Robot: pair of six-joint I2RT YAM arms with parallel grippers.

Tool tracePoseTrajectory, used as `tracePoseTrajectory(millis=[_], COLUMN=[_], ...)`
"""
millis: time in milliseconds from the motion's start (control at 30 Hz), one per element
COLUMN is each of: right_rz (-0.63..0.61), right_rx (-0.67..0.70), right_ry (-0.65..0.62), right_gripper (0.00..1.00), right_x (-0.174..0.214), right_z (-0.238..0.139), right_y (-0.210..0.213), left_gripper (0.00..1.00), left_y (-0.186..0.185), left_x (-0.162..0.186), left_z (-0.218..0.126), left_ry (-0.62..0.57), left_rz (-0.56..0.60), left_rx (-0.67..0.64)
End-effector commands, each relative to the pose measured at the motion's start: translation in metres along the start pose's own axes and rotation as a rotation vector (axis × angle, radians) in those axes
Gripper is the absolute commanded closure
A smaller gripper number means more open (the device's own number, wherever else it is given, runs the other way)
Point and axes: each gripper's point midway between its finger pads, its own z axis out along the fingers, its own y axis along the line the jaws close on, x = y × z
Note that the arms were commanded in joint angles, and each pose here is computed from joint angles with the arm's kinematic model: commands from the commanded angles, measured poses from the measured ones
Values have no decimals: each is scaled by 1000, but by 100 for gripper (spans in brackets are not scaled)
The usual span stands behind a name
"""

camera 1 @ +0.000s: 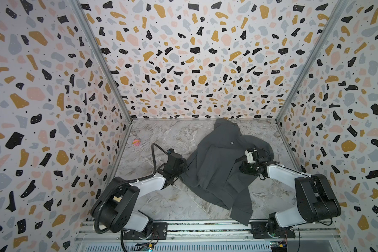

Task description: Zip up the jacket

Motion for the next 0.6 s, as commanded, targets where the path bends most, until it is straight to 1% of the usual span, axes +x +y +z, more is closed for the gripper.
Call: tracePoseTrajectory(millis=[0, 100, 200, 300, 367, 400, 467, 500, 567], right_rz=[-8, -14, -15, 4, 12, 20, 30, 30, 33], right_rx=[40, 57, 93, 120, 91, 64, -19, -43, -94], right_ry=[-30, -20, -29, -45, -37, -36, -48, -56, -78], right_gripper=[100, 100, 100, 100, 100, 88, 59, 49, 39], right_x=[-4, -5, -14, -25, -28, -29, -29, -28, -28], right_z=[-6, -4, -7, -8, -7, -7, -10, -12, -16], right_y=[-9, -18, -34, -50, -49, -43, -23, -12, 8], left_gripper=[100, 100, 100, 100, 100, 100, 100, 100, 100], left_y=[20, 33, 43, 45, 47, 48, 51, 51, 52], left_x=[-28, -50, -66, -70, -66, -63, -57, -54, -51], left_z=[-19, -42, -66, -81, -83, -83, -81, -80, -78], left_ry=[-91, -160, -231, -268, -262, -253, -234, -227, -221], left_rz=[-3, 5, 15, 12, 2, -2, -6, -7, -9], left_rx=[-48, -104, -158, -159, -151, -148, -146, -141, -134])
